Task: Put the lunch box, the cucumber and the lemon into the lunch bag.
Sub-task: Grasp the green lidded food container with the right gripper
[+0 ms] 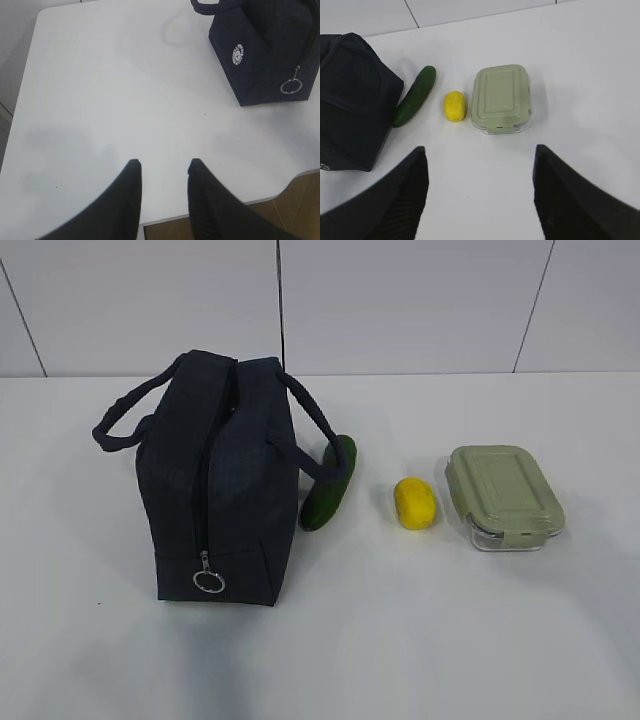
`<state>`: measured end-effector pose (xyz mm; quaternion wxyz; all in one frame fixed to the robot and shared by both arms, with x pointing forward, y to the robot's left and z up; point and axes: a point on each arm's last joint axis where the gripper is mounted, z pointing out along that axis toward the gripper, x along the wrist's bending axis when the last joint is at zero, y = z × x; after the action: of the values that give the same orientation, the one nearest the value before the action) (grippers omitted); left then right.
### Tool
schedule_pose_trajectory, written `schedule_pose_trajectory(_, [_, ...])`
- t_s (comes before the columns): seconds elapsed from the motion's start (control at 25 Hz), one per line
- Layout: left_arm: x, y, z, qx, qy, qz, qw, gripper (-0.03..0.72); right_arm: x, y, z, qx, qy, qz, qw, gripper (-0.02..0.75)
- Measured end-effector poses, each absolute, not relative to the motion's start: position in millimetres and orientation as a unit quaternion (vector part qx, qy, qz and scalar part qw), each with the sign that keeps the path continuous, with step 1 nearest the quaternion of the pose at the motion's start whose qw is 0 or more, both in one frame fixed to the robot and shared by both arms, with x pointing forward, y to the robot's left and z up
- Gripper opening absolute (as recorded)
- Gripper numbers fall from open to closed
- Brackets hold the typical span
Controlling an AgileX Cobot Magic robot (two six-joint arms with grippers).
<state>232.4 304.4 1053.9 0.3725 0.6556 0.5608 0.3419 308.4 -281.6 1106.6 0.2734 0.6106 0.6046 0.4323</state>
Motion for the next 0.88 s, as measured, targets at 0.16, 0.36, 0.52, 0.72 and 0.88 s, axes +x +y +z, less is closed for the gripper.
schedule_pose_trajectory(0.16, [232.4,304.4,1053.9,0.656,0.561,0.342,0.372,0.227,346.5,-275.8,1111.3,0.621,0.619,0.424,0.227,0.481])
schedule_pose_trajectory(0.36, [232.4,304.4,1053.9,0.656,0.561,0.342,0.372,0.227,390.8,-266.3,1111.9,0.606,0.655,0.417,0.173,0.477])
schedule_pose_trajectory(0.52, [232.5,304.4,1053.9,0.655,0.561,0.342,0.373,0.227,425.0,-260.5,1107.5,0.601,0.691,0.384,0.118,0.474])
schedule_pose_trajectory(0.72, [232.5,304.4,1053.9,0.655,0.561,0.342,0.373,0.227,460.3,-257.6,1097.5,0.597,0.710,0.371,0.040,0.473])
schedule_pose_trajectory(0.88, [232.5,304.4,1053.9,0.655,0.561,0.342,0.373,0.227,476.8,-274.0,1090.5,0.603,0.701,0.380,-0.012,0.473])
